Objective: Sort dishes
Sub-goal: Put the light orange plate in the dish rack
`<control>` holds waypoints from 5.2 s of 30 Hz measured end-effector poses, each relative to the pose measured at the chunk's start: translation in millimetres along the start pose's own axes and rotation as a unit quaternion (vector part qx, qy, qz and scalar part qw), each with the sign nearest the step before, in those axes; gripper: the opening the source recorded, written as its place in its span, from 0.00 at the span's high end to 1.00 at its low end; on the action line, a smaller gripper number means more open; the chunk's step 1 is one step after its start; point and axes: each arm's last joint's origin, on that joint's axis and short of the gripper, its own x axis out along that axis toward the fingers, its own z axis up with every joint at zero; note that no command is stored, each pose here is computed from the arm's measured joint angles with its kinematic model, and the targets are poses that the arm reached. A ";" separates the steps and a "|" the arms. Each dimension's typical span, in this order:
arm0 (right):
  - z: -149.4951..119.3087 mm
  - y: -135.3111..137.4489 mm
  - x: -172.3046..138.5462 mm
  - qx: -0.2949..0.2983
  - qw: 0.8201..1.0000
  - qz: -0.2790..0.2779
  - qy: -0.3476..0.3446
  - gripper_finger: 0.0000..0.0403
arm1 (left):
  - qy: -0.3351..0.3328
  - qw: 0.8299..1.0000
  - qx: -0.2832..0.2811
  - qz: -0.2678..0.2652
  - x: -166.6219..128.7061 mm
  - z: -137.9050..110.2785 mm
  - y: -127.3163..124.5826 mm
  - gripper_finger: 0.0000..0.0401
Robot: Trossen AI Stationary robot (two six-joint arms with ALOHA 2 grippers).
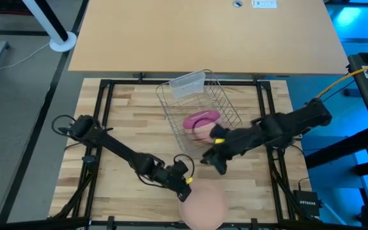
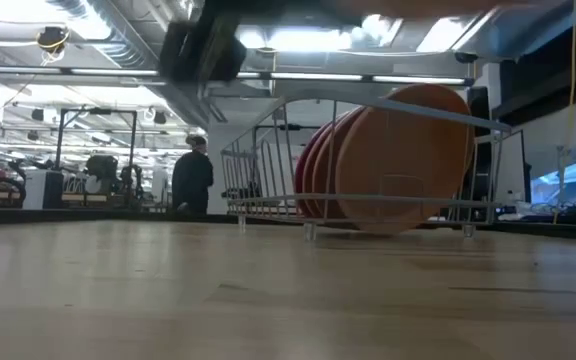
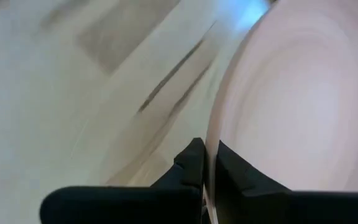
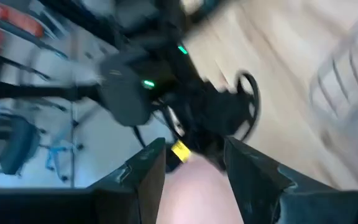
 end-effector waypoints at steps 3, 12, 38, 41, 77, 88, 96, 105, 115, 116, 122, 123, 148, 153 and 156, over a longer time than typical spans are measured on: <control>16.5 16.9 -28.6 -0.025 0.998 0.031 -0.057 0.58 | -0.035 0.999 0.017 -0.021 -30.6 18.1 -10.1 0.99; 46.6 44.3 -91.4 -0.095 0.975 0.066 -0.188 0.58 | -0.203 0.977 0.056 0.023 -122.6 76.3 -7.5 1.00; 74.1 -17.3 -110.5 -0.194 0.911 -0.270 -0.245 0.58 | -0.348 0.911 -0.001 0.222 -161.1 209.8 92.9 1.00; 90.4 -36.6 -115.2 -0.215 0.909 -0.286 -0.215 0.58 | -0.380 0.896 -0.009 0.229 -167.9 223.4 101.0 1.00; 155.9 -246.1 -52.3 -0.108 0.950 -0.276 0.099 0.58 | -0.389 0.798 0.171 0.427 -129.3 215.5 94.8 1.00; 151.7 -262.7 -36.0 -0.087 0.944 -0.285 0.143 0.58 | -0.357 0.803 0.201 0.433 -126.4 206.0 91.5 1.00; 149.9 -261.5 -36.3 -0.082 0.945 -0.279 0.149 0.58 | -0.331 0.807 0.209 0.443 -125.6 202.5 95.4 1.00; 152.0 -242.4 -65.1 -0.081 0.919 -0.347 0.169 0.58 | -0.288 0.799 0.208 0.486 -129.9 206.5 114.3 1.00; 157.5 -217.3 -53.1 -0.101 0.964 -0.210 0.131 0.58 | -0.315 0.799 0.182 0.479 -132.8 214.7 117.3 1.00; 156.8 -216.6 -47.5 -0.113 0.963 -0.206 0.130 0.58 | -0.320 0.799 0.179 0.476 -133.0 215.6 116.9 1.00; 151.5 -230.4 -24.4 -0.141 0.959 -0.209 0.132 0.58 | -0.331 0.799 0.185 0.467 -132.7 217.5 113.1 1.00; 149.8 -234.1 -21.6 -0.139 0.958 -0.210 0.135 0.58 | -0.331 0.799 0.186 0.467 -132.5 217.1 112.7 1.00; 109.7 -272.1 4.4 -0.088 0.933 -0.254 0.239 0.58 | -0.289 0.797 0.203 0.489 -103.6 214.3 124.4 1.00; 113.4 -270.4 6.9 -0.095 0.945 -0.222 0.219 0.58 | -0.294 0.799 0.189 0.490 -100.6 217.3 129.2 1.00; 121.7 -269.8 10.5 -0.118 0.953 -0.217 0.178 0.58 | -0.294 0.798 0.188 0.491 -100.9 217.8 129.6 1.00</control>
